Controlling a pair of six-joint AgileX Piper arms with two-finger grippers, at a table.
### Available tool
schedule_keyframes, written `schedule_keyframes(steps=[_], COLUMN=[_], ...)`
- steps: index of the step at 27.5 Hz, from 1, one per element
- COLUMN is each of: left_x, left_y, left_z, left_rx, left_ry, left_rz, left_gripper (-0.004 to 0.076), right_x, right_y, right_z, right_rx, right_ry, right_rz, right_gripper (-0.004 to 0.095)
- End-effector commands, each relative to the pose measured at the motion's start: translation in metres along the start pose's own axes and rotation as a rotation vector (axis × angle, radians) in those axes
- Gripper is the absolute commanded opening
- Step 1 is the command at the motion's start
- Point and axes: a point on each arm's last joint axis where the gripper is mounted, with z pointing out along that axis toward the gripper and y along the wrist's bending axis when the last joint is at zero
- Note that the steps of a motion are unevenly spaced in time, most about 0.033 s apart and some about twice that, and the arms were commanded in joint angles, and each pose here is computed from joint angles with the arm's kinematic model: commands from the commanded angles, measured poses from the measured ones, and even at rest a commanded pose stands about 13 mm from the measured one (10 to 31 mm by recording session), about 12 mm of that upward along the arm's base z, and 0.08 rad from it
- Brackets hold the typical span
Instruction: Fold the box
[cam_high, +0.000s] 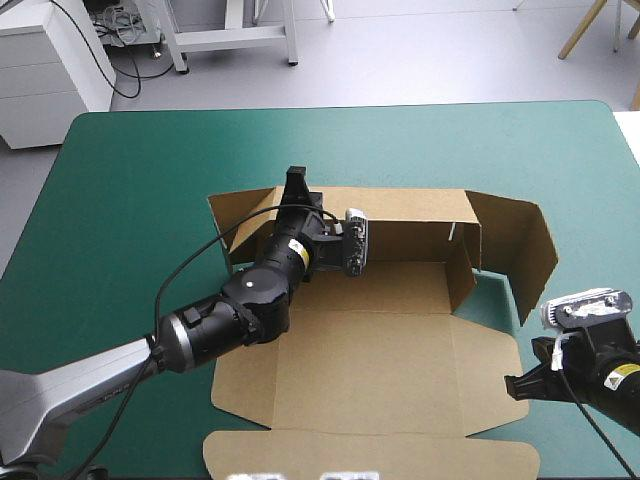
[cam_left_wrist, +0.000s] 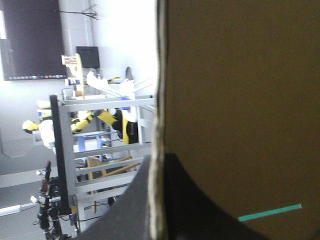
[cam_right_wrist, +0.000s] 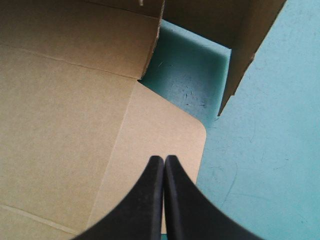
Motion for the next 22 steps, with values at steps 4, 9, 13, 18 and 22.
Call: schedule_keyframes(steps=[4, 9, 13, 18, 22], left_x=[0.001, 0.003, 0.003, 0.003, 0.003], left_y=[-0.001, -0.010, -0.010, -0.010, -0.010], left_z=[-0.014, -0.013, -0.013, -0.013, -0.013], left_rx=[-0.174, -0.152, -0.153, -0.153, -0.153], left_ry=[0.015, 0.025, 0.022, 0.021, 0.021], left_rz=[0.014, 0.026, 0.020, 0.005, 0.005], left_gripper=[-0.0010, -0.0010, -0.0010, -0.0010, -0.0010], right_x=[-0.007, -0.008, -0.009, -0.014, -0.022], right_y=[0.001, 0.004, 0.004, 0.008, 0.007], right_z=[-0.005, -0.004, -0.004, -0.005, -0.005], right_rx=[-0.009, -0.044, -0.044, -0.097, -0.105], right_ry=[-0.034, -0.046, -0.059, -0.102, -0.172], right_rz=[-0.006, 0.084, 0.091, 0.155, 0.211], right_gripper=[0.0057, 0.0503, 0.0801, 0.0842, 0.0816])
